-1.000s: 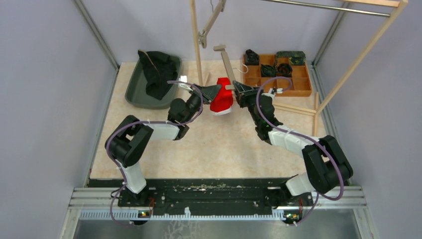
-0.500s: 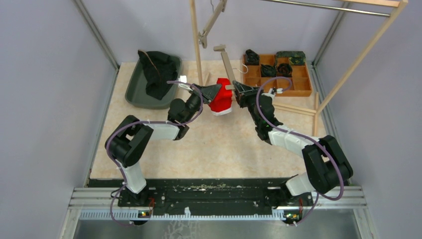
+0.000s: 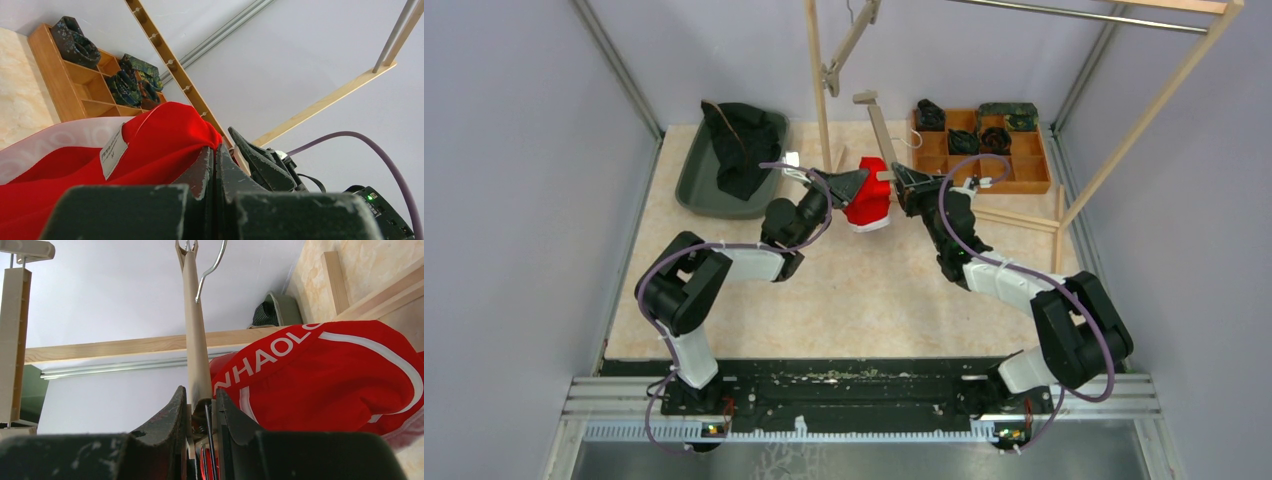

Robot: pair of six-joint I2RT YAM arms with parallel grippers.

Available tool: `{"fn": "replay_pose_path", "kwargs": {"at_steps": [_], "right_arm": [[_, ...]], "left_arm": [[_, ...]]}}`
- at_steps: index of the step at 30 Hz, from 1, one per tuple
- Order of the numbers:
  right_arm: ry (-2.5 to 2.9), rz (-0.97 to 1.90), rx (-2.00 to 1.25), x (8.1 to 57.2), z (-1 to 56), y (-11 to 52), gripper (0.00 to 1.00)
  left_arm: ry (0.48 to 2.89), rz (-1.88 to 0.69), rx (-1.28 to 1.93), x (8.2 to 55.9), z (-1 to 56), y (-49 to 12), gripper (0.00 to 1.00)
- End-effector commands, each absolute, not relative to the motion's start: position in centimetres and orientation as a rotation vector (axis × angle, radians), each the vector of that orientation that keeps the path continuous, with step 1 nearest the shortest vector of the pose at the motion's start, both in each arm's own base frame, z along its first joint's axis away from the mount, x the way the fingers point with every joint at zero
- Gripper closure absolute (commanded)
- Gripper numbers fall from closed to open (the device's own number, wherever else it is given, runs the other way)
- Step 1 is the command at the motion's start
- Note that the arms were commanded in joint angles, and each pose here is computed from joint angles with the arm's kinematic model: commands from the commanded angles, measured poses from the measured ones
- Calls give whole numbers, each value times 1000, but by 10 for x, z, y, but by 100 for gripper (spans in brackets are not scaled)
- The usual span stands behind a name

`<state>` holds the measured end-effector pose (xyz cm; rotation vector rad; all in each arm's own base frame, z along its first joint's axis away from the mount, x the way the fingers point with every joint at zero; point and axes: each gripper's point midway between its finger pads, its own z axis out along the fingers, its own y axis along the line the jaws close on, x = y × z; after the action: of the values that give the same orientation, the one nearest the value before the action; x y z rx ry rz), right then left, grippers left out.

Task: Clip the underwear to the hanger
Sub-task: Clamp the underwear onto the hanger.

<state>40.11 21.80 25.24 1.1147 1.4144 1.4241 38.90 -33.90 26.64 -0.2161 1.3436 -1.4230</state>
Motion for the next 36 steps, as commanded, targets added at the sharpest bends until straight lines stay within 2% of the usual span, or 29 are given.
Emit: {"fn": "replay_pose_path", "kwargs": {"at_steps": [1,36], "right_arm": [[1332,1512,1049,403,293,227,100],[1343,1523,1034,404,293,231,100]], "left_arm": [[1278,-1449,-185,378,283,-338,100],[1285,-1445,-169,378,281,-342,100]]}}
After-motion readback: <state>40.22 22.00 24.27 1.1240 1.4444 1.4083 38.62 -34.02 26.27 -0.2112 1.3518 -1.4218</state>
